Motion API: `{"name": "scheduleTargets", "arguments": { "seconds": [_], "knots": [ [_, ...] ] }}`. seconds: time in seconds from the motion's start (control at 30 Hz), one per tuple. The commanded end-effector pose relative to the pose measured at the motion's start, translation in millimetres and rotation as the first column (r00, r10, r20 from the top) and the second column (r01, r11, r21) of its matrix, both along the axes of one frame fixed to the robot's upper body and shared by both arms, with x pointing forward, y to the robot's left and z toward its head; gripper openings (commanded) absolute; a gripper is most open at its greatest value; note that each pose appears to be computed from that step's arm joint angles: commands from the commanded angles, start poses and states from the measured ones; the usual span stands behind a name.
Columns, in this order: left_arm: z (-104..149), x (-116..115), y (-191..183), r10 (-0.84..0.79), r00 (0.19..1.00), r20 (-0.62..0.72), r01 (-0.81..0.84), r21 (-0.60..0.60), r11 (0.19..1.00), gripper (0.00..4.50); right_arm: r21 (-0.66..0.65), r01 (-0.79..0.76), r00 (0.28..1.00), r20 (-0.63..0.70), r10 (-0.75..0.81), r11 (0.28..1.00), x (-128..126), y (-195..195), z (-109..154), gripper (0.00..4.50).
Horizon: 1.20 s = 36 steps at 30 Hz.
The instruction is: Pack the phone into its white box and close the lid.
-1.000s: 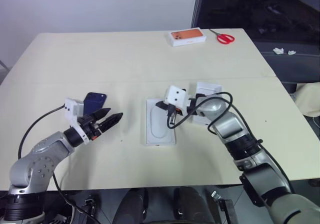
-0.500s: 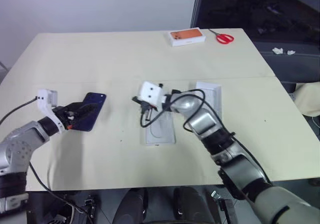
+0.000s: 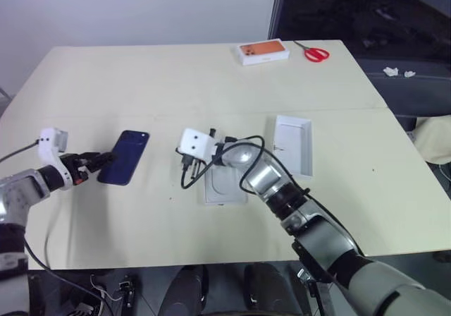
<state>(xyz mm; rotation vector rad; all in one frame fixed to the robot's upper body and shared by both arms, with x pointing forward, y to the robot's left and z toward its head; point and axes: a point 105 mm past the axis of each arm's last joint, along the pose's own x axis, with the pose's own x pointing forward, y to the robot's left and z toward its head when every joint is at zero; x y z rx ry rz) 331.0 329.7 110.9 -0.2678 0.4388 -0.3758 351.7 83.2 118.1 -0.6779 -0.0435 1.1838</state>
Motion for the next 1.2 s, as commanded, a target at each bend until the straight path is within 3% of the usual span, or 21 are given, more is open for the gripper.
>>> {"name": "scheduleTargets", "arguments": {
  "seconds": [0.03, 0.17, 0.33, 0.5, 0.73, 0.97, 1.2],
  "knots": [
    [7, 1, -6, -0.065, 0.998, -0.018, 0.064, -0.041, 0.997, 4.11, 0.000, -0.036, 0.996, 0.077, 0.036, 0.999, -4, 16, 15, 0.03],
    [-8, -5, -25, -0.165, 0.979, -0.119, 0.134, -0.228, 0.964, 4.11, -0.022, -0.060, 0.993, 0.104, 0.062, 0.998, -9, 26, 16, 0.03],
    [-31, -18, -30, -0.221, 0.948, -0.229, 0.160, -0.260, 0.952, 4.11, -0.017, -0.076, 0.993, 0.089, 0.078, 0.997, -12, 27, 19, 0.03],
    [-35, -23, -41, -0.267, 0.929, -0.255, 0.176, -0.331, 0.927, 4.11, -0.045, -0.093, 0.991, 0.095, 0.097, 0.995, -13, 25, 15, 0.03],
    [-40, -24, -49, -0.271, 0.927, -0.260, 0.179, -0.328, 0.927, 4.11, -0.238, -0.047, 0.997, 0.044, 0.059, 0.970, -5, 16, -13, 0.03],
    [-39, -24, -62, -0.297, 0.924, -0.243, 0.219, -0.302, 0.928, 4.11, -0.175, -0.037, 0.992, -0.122, 0.015, 0.984, -6, 32, -3, 0.03],
    [-50, -25, -79, -0.305, 0.916, -0.262, 0.222, -0.304, 0.926, 4.11, -0.230, -0.004, 0.992, -0.122, -0.024, 0.973, -4, 32, -19, 0.03]
  ]
}}
